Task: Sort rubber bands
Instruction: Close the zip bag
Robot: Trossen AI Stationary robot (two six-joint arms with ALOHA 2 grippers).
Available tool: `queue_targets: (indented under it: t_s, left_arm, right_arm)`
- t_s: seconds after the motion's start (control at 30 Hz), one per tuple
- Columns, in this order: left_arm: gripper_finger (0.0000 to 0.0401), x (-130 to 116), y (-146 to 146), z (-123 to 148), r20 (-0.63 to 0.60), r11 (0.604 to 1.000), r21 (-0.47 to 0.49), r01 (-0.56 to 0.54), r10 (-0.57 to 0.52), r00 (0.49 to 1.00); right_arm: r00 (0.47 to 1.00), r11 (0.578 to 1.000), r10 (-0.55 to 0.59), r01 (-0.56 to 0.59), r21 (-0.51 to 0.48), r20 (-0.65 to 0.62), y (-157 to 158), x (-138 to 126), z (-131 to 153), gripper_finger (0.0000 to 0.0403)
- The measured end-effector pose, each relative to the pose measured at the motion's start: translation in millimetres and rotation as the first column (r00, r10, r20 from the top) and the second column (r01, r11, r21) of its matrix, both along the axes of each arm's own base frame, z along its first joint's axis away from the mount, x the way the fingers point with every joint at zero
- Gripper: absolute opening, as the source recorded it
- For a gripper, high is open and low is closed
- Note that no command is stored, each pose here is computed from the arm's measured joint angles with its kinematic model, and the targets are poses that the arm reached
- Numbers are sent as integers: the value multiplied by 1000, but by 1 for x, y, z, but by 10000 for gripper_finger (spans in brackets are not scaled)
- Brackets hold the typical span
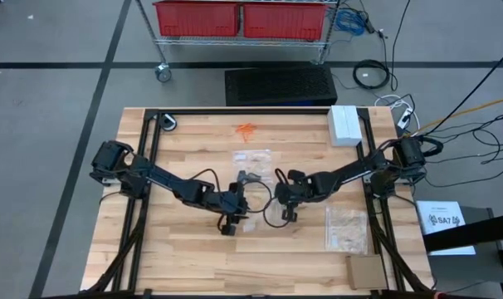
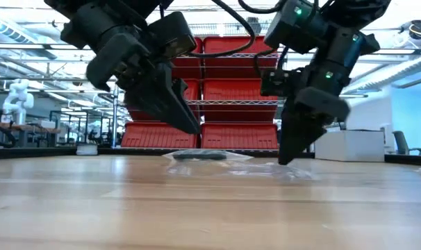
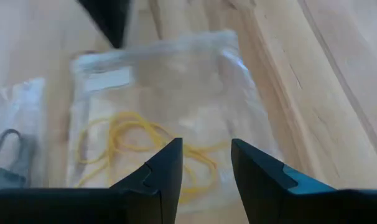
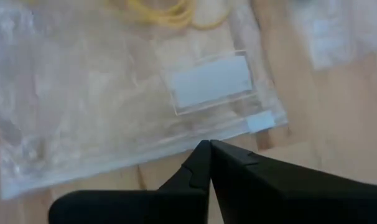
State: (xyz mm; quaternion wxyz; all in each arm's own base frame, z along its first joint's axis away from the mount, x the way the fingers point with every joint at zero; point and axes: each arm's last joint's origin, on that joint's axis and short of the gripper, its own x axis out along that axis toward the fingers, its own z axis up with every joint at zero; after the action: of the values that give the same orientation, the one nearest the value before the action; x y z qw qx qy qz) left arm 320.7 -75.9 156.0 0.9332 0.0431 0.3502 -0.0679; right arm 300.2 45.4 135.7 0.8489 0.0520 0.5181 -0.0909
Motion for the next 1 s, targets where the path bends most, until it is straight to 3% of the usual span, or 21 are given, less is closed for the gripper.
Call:
queue_targets:
  t_s: [0.27,0.47,0.6,0.73,0.83,1.0]
  left_arm:
    - [143,-19,21,-26,113,987,-144,-74,91,989]
    - [143,-32,25,-33,202,964,-267,-6,62,977]
    - [143,-34,25,-29,270,950,-306,63,23,963]
    - [143,-34,31,-30,253,919,-376,119,-21,967]
    - [143,-34,37,-31,220,902,-422,87,9,975]
    - [143,-34,40,-32,211,902,-425,75,18,977]
  right_arm:
    - [993,997,-75,75,2,-87,14,-15,-3,0]
    - [960,960,-280,280,17,27,38,-35,-19,0]
    - [889,906,-422,405,126,177,54,-45,-26,0]
    - [802,824,-548,471,314,236,68,-46,-27,0]
    - [790,807,-558,446,386,254,77,-45,-24,13]
    - [740,791,-587,437,428,328,80,-41,-19,63]
